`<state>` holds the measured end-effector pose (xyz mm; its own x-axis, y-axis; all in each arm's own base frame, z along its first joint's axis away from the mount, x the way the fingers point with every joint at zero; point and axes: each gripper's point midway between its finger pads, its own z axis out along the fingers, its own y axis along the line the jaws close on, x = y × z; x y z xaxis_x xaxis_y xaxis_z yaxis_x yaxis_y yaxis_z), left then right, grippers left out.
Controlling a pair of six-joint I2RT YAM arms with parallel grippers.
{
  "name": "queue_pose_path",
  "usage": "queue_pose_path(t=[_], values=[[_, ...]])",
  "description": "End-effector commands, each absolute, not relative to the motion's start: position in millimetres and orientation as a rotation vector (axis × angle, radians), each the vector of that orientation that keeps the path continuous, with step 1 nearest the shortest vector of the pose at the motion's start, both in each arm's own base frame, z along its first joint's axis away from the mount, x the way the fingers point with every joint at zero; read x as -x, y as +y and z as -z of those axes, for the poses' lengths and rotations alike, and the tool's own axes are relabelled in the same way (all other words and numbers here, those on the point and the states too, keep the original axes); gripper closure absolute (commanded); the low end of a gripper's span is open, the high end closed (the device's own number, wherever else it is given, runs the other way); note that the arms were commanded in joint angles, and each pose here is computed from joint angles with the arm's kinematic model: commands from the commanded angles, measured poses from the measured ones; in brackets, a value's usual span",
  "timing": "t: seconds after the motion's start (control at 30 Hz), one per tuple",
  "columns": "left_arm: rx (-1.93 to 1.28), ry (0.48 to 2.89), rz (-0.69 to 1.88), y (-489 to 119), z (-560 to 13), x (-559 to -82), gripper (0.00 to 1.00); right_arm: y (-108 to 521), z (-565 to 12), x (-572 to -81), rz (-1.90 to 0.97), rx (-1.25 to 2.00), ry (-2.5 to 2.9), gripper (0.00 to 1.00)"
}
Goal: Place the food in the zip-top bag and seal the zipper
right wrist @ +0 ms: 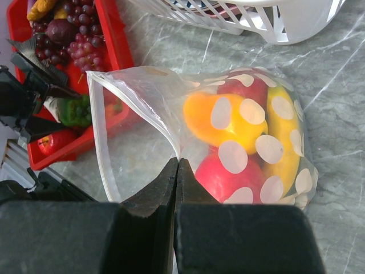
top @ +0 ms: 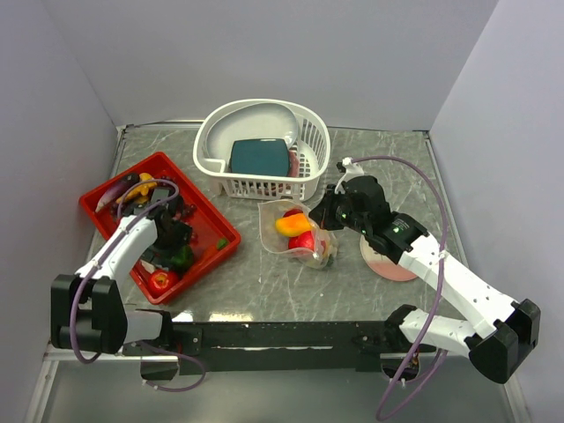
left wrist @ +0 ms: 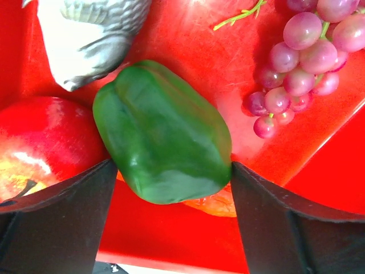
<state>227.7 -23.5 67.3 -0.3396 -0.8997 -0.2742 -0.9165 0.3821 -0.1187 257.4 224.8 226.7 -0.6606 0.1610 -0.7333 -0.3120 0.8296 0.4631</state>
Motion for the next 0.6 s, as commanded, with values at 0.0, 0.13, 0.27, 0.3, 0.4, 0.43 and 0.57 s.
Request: queue_pose_path(t=[0.0,0.13,0.27,0.3,0.4,0.43,0.57], values=[[1.602,2.314,-0.068,-22,-70,-240,0.18,226,-232,-260,-0.733,0.125,2.141,1.00],[1.577,2.308,-0.080,-20,-75,-244,0.28,225,-234,-260,-0.729,0.127,2.136,1.00],[1.530,2.328,-0.091,-17,-79,-246,0.52,223,-235,-260,-0.722,0.123,2.133,1.00],[1.521,2.328,-0.089,-17,-83,-247,0.56,222,-234,-261,-0.716,0.120,2.132,1.00],[1.470,2.323,-0.067,-17,-98,-253,0.63,220,-236,-261,-0.705,0.115,2.126,1.00],[1.452,2.319,-0.068,-15,-102,-255,0.65,220,-236,-261,-0.701,0.115,2.127,1.00],[1.339,2.306,0.012,-18,-129,-262,0.67,218,-237,-262,-0.691,0.112,2.123,1.00]])
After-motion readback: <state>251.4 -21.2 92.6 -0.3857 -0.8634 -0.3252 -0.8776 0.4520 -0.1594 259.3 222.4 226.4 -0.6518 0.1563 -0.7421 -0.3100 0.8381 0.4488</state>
